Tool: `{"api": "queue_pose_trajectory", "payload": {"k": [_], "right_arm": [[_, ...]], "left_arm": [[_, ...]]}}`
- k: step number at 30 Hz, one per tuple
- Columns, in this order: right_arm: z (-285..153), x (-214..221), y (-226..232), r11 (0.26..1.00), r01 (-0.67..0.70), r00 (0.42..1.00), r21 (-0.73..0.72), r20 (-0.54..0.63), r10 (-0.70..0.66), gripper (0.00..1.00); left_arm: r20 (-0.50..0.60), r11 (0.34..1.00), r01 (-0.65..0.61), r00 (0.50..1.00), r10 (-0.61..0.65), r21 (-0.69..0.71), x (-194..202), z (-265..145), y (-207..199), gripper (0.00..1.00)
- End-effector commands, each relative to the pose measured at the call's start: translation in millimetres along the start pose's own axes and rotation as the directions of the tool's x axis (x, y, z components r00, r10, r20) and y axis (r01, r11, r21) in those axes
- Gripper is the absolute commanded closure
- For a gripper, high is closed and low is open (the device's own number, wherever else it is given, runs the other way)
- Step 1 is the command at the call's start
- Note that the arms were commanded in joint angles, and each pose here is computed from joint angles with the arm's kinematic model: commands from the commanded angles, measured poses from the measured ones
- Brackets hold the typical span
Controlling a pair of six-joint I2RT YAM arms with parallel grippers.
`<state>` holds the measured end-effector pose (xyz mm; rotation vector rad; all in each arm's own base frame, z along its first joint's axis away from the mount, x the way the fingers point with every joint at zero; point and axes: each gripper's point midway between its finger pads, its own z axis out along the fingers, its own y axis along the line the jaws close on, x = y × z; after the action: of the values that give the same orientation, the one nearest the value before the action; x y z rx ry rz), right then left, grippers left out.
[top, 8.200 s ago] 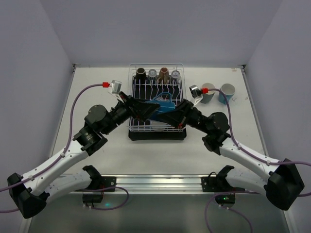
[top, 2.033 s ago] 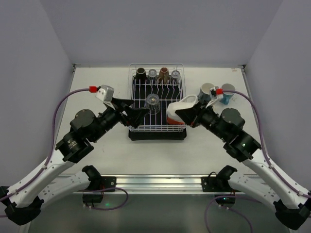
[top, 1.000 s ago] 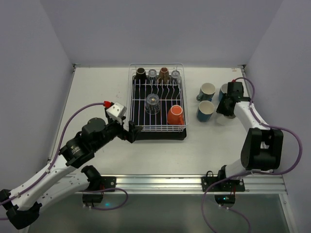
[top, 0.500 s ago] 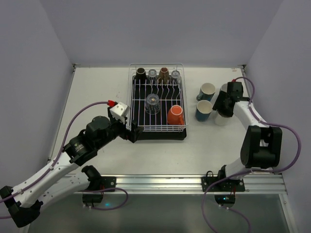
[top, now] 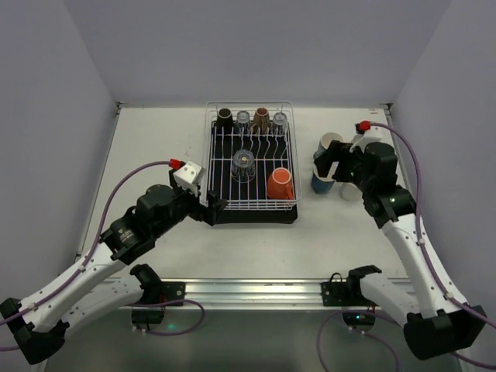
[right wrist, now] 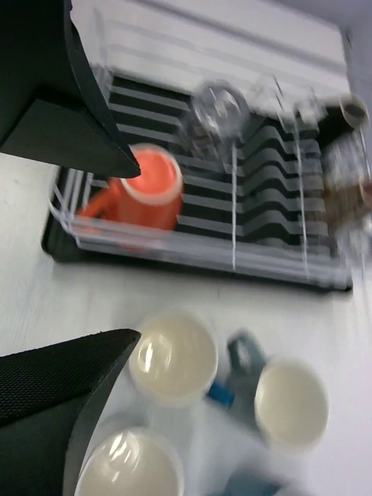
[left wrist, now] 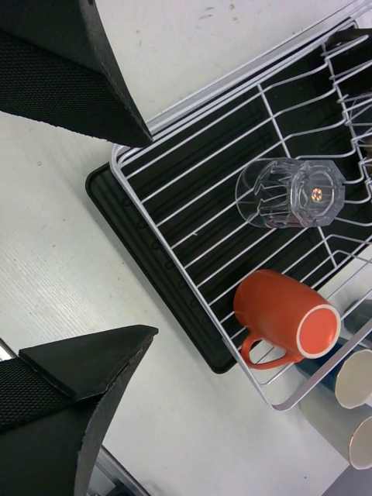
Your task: Unload the cups from the dish rack
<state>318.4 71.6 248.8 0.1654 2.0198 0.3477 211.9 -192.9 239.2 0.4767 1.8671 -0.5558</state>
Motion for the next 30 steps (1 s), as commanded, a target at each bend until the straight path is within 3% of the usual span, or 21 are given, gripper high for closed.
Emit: {"api": "queue_pose_trajectory", "payload": {"k": [1,6,12,30], "right_arm": [[-15.5,28.2,73.8,0.936,0.123,0.986,-0.331,-0.069,-0.154,0.19],[-13.0,58.0,116.1,0.877,0.24,0.932,-0.417,-0.155,-0.329,0.11],[8.0,74.0,127.0,0.851,0.338,0.861,-0.401,-0.234,-0.452,0.04],[76.4,110.1,111.1,0.845,0.466,0.751,-0.263,-0.387,-0.534,0.02]], "left_arm": [[0.024,0.999,-0.011,1.0,0.012,-0.032,-5.2,-0.9,8.1,0.0],[0.045,0.998,0.003,0.999,0.0,-0.069,-9.2,-2.8,16.7,0.0],[0.051,0.996,0.008,0.999,-0.003,-0.088,-10.4,-2.9,21.3,0.0],[0.058,0.997,0.008,0.998,-0.004,-0.074,-11.8,-3.7,20.0,0.0]]}}
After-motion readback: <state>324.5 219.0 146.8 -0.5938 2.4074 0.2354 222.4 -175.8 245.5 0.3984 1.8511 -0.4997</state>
